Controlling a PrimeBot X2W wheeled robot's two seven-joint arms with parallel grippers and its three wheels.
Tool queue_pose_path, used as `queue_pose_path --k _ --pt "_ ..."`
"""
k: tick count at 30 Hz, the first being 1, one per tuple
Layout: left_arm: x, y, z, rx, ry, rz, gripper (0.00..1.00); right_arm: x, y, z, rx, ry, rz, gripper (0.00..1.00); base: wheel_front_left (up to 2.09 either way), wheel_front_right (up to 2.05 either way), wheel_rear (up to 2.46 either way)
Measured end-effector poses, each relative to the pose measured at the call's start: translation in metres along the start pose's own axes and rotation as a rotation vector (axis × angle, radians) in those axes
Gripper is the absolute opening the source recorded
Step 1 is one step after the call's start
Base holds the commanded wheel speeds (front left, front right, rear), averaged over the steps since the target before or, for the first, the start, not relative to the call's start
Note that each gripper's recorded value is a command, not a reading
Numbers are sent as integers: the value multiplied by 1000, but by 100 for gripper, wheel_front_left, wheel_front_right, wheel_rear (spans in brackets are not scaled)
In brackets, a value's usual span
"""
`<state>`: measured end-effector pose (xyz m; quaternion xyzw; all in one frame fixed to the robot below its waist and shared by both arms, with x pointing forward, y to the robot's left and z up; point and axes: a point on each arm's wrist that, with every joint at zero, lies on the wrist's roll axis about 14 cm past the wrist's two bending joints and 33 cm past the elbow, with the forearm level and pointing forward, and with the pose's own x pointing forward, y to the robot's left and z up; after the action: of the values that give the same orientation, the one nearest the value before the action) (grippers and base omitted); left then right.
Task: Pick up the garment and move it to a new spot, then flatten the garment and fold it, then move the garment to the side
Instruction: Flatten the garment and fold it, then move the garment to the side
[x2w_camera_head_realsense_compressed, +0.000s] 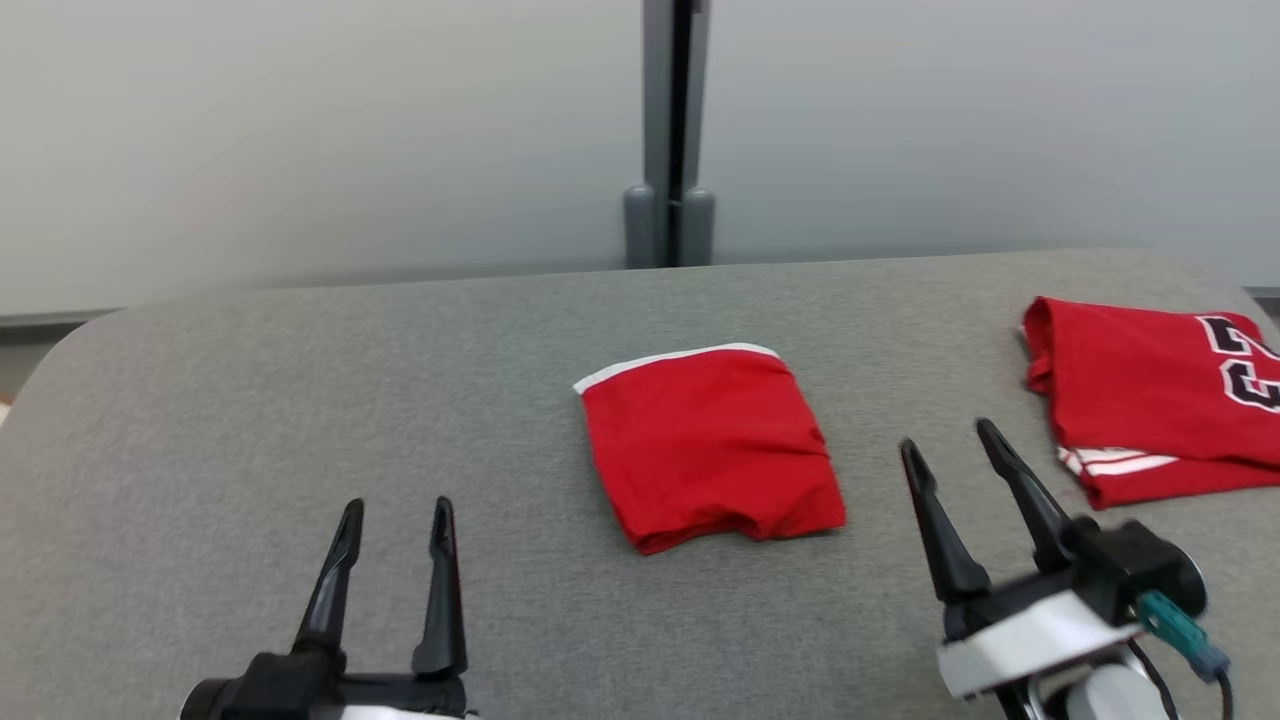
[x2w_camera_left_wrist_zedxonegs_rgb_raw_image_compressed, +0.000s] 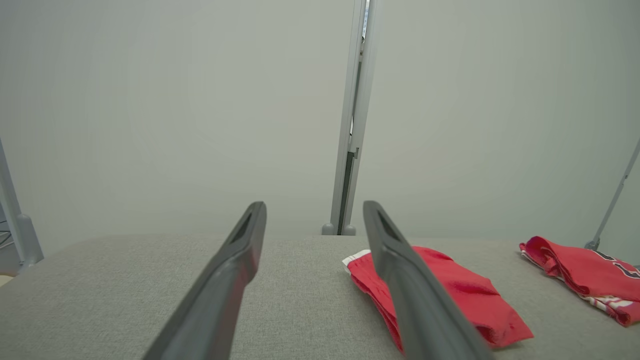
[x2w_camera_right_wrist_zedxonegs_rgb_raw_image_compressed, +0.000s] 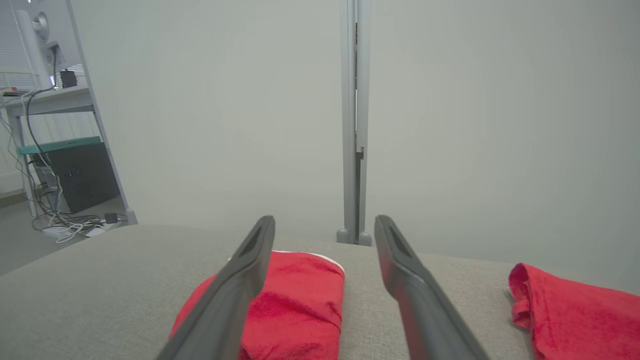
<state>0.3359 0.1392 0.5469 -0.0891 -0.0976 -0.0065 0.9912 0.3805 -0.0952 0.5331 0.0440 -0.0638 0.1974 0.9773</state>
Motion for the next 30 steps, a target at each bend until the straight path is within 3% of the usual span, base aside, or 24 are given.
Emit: queue_pose_path --k 5,11,30 --pt "-10 11 -6 25 26 34 100 -46 -31 -13 -33 44 -132 100 0 0 0" --pt "-41 29 -22 57 91 79 100 -85 -32 -35 -20 114 -181 100 0 0 0" --pt "-66 36 -40 99 159 64 100 -78 -11 -38 1 117 -125 100 0 0 0"
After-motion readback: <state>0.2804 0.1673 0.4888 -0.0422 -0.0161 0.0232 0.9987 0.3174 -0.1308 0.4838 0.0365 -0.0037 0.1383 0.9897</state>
